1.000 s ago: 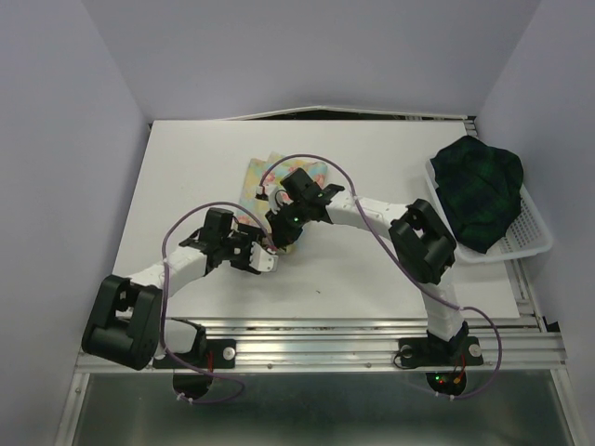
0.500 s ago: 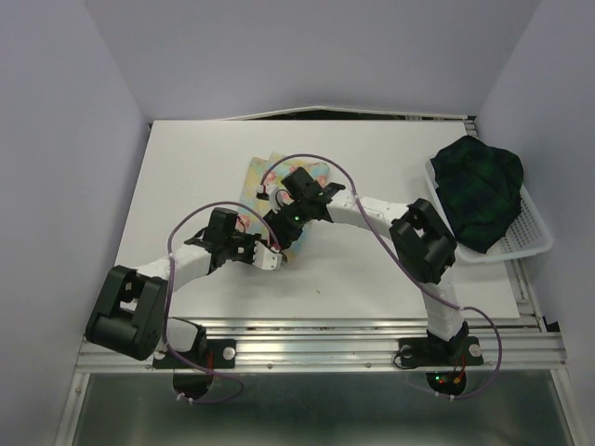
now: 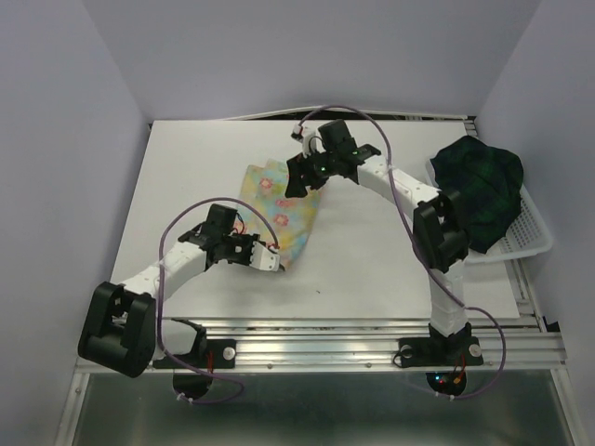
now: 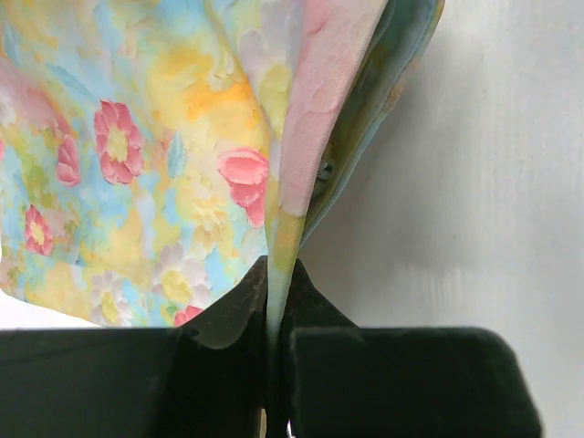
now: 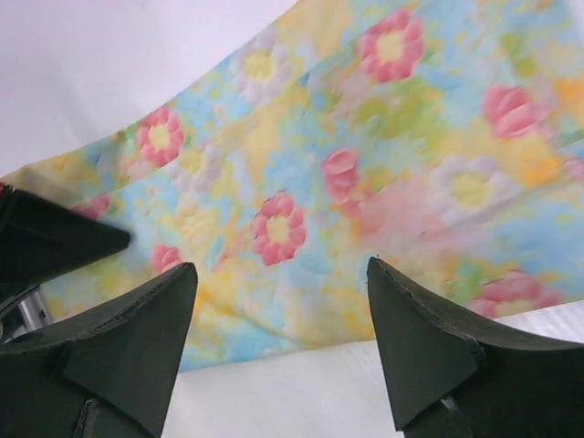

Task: Fold and stack the skirts
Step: Fold the skirt

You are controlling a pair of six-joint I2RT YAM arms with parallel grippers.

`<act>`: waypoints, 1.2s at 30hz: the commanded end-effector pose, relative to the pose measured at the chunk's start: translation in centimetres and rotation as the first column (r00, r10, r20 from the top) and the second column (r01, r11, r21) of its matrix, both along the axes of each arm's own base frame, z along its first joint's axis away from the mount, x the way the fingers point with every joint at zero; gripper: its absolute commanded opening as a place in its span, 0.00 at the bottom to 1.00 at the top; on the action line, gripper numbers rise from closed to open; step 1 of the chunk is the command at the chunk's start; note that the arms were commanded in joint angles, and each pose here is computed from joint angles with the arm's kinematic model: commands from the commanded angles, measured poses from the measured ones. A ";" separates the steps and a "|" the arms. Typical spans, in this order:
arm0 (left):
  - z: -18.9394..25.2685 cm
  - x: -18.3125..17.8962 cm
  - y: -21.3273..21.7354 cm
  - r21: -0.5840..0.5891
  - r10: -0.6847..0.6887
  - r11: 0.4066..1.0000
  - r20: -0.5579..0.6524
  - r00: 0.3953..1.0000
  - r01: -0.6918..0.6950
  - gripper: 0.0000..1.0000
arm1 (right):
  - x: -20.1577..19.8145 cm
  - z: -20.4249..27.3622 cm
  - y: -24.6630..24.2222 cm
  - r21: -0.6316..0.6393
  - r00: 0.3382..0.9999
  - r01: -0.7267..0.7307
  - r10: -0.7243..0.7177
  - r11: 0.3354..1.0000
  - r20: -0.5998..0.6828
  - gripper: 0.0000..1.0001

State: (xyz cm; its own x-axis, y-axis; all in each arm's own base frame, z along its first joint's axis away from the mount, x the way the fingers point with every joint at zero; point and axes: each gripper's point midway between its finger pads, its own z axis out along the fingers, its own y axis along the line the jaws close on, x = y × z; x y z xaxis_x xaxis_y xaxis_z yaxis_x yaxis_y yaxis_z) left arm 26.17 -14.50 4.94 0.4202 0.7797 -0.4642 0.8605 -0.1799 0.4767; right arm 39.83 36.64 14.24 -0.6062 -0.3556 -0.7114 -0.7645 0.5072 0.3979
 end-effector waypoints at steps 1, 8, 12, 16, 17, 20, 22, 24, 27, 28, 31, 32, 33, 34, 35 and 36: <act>2.7 -2.0 -0.7 -0.009 -0.042 0.999 -0.109 0.993 0.041 0.00 | 2.3 1.8 0.7 -0.033 0.992 0.000 0.004 0.999 0.127 0.79; 4.5 -3.7 -1.3 -0.007 0.024 1.000 -0.244 0.969 -0.027 0.00 | 4.6 -2.2 1.1 -0.102 0.990 0.005 0.009 0.995 0.142 0.67; 6.3 -4.3 -1.9 -0.022 0.046 0.998 -0.294 0.955 -0.055 0.00 | 5.1 -4.2 1.5 -0.106 0.990 -0.004 0.019 0.994 0.141 0.56; 7.8 -4.3 -2.6 -0.027 0.081 0.995 -0.326 0.942 -0.095 0.00 | 2.8 -7.2 2.0 -0.097 0.995 -0.077 0.083 0.992 0.060 0.47; 7.8 -4.2 -2.6 -0.027 0.091 0.994 -0.334 0.938 -0.106 0.00 | 0.6 -9.1 1.9 -0.108 0.995 -0.100 0.101 0.989 0.003 0.47; 7.8 -4.4 -2.8 -0.034 0.102 0.992 -0.355 0.929 -0.122 0.00 | -1.8 -9.4 2.7 -0.071 0.990 -0.135 0.136 0.988 0.022 0.49; 7.6 -4.5 -2.9 -0.043 0.106 0.991 -0.352 0.930 -0.129 0.00 | -3.3 -10.7 2.8 -0.058 0.991 -0.136 0.136 0.989 -0.013 0.52; 7.5 -4.5 -2.8 -0.033 0.109 0.991 -0.357 0.928 -0.130 0.00 | -3.7 -10.8 2.7 -0.049 0.990 -0.142 0.141 0.989 -0.025 0.52; 8.5 -4.4 -3.3 -0.039 0.108 0.990 -0.383 0.917 -0.133 0.00 | -4.4 -10.4 2.7 -0.020 0.989 -0.147 0.146 0.989 -0.019 0.52; 8.7 -4.3 -3.4 -0.042 0.106 0.990 -0.387 0.916 -0.133 0.00 | -5.1 -10.3 3.0 -0.016 0.986 -0.166 0.166 0.986 -0.015 0.52; 10.0 -4.1 -3.6 -0.065 0.092 0.990 -0.357 0.930 -0.123 0.00 | -6.8 -10.5 3.1 -0.026 0.983 -0.185 0.185 0.982 -0.016 0.52; 9.9 -4.2 -3.5 -0.064 0.088 0.991 -0.350 0.932 -0.117 0.00 | -7.0 -10.5 3.0 -0.023 0.983 -0.183 0.183 0.983 -0.021 0.53; 10.0 -4.5 -3.3 -0.069 0.069 0.993 -0.329 0.942 -0.097 0.00 | -6.7 -9.9 3.0 -0.021 0.985 -0.175 0.175 0.984 -0.007 0.53; 8.8 -5.3 -3.0 -0.056 0.062 0.995 -0.340 0.938 -0.086 0.00 | -6.3 -9.3 3.2 -0.019 0.986 -0.165 0.166 0.986 0.009 0.53; 8.1 -5.8 -2.7 -0.046 0.055 0.996 -0.340 0.939 -0.075 0.00 | -5.9 -8.7 3.2 -0.020 0.988 -0.153 0.154 0.988 0.031 0.53; 7.1 -6.2 -2.1 -0.018 0.042 0.999 -0.317 0.947 -0.051 0.00 | -5.0 -8.4 3.1 -0.038 0.990 -0.123 0.125 0.992 0.057 0.53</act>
State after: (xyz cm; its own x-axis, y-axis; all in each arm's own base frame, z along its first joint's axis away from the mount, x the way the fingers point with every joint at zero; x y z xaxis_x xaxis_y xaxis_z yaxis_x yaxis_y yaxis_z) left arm 21.97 -17.17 12.78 0.1396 0.7901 -0.5969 0.9861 -0.0561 0.1563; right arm 34.57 39.49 4.09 -0.5283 -0.4636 -0.7113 -0.8426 0.3890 0.3723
